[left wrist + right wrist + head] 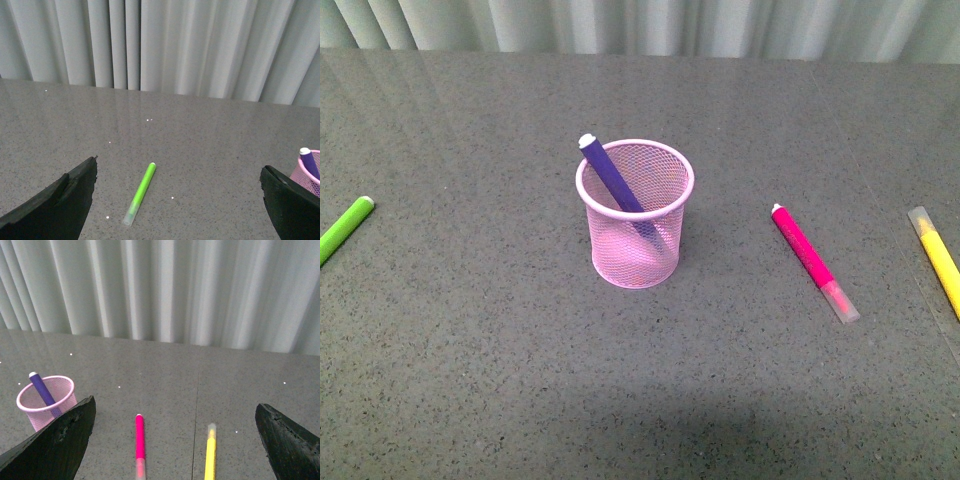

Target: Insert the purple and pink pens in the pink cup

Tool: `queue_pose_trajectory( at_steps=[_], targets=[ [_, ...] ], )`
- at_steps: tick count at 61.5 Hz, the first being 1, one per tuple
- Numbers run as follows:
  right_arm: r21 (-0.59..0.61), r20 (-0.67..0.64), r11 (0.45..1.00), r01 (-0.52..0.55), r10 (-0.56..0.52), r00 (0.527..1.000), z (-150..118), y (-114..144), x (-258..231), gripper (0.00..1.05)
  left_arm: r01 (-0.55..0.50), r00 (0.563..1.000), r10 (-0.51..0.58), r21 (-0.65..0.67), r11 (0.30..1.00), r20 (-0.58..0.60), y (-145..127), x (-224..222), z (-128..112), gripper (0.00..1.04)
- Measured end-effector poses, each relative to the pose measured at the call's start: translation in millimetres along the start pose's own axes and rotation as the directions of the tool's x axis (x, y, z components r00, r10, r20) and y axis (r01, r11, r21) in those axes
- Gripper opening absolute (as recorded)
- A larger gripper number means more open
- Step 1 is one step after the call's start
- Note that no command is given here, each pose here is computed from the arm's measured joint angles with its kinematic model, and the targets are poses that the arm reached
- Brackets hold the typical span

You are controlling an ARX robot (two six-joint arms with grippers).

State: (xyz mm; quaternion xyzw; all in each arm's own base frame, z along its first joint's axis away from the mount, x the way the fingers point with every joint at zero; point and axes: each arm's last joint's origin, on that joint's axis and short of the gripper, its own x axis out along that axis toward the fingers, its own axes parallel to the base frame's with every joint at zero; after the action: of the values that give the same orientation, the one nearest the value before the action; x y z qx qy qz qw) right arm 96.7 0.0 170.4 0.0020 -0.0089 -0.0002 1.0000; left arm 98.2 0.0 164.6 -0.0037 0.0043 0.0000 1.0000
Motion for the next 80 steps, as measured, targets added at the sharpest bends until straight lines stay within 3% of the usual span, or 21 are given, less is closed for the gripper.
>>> queue_pose_trajectory(
  at_steps=[27, 31, 35, 37, 43, 48, 61, 80],
  targets=[
    [0.0, 0.0, 1.0, 0.0, 0.0, 1.0, 0, 0, 0, 0.97, 0.0, 1.0, 0.0, 0.0, 1.0, 0.0, 0, 0, 0, 0.97],
    [-0.001, -0.15, 0.996, 0.093, -0.092, 0.984, -1, -1, 1, 0.97, 0.0, 1.0, 0.0, 0.0, 1.0, 0.0, 0, 0, 0, 0.97],
    [-0.083, -0.355, 0.978, 0.19, -0.207, 0.911, 6, -3, 10, 0.97, -0.002, 1.0, 0.002, 0.0, 1.0, 0.0, 0, 0, 0, 0.97],
    [-0.123, -0.413, 0.977, 0.174, -0.21, 0.886, 15, -4, 23, 0.97, 0.0, 1.0, 0.0, 0.0, 1.0, 0.0, 0, 0, 0, 0.97],
    [-0.19, -0.436, 0.981, 0.033, -0.114, 0.893, 41, -1, 71, 0.97, 0.0, 1.0, 0.0, 0.0, 1.0, 0.0, 0, 0, 0, 0.97],
    [-0.237, -0.466, 0.971, -0.036, -0.081, 0.881, 44, 2, 97, 0.97, 0.0, 1.0, 0.0, 0.0, 1.0, 0.0, 0, 0, 0, 0.97],
    [-0.321, -0.572, 0.929, -0.185, -0.034, 0.82, 24, 13, 154, 0.97, 0.0, 1.0, 0.0, 0.0, 1.0, 0.0, 0, 0, 0, 0.97],
    [-0.301, -0.688, 0.91, -0.285, -0.001, 0.725, -10, 39, 202, 0.97, 0.0, 1.0, 0.0, 0.0, 1.0, 0.0, 0, 0, 0, 0.97]
  ],
)
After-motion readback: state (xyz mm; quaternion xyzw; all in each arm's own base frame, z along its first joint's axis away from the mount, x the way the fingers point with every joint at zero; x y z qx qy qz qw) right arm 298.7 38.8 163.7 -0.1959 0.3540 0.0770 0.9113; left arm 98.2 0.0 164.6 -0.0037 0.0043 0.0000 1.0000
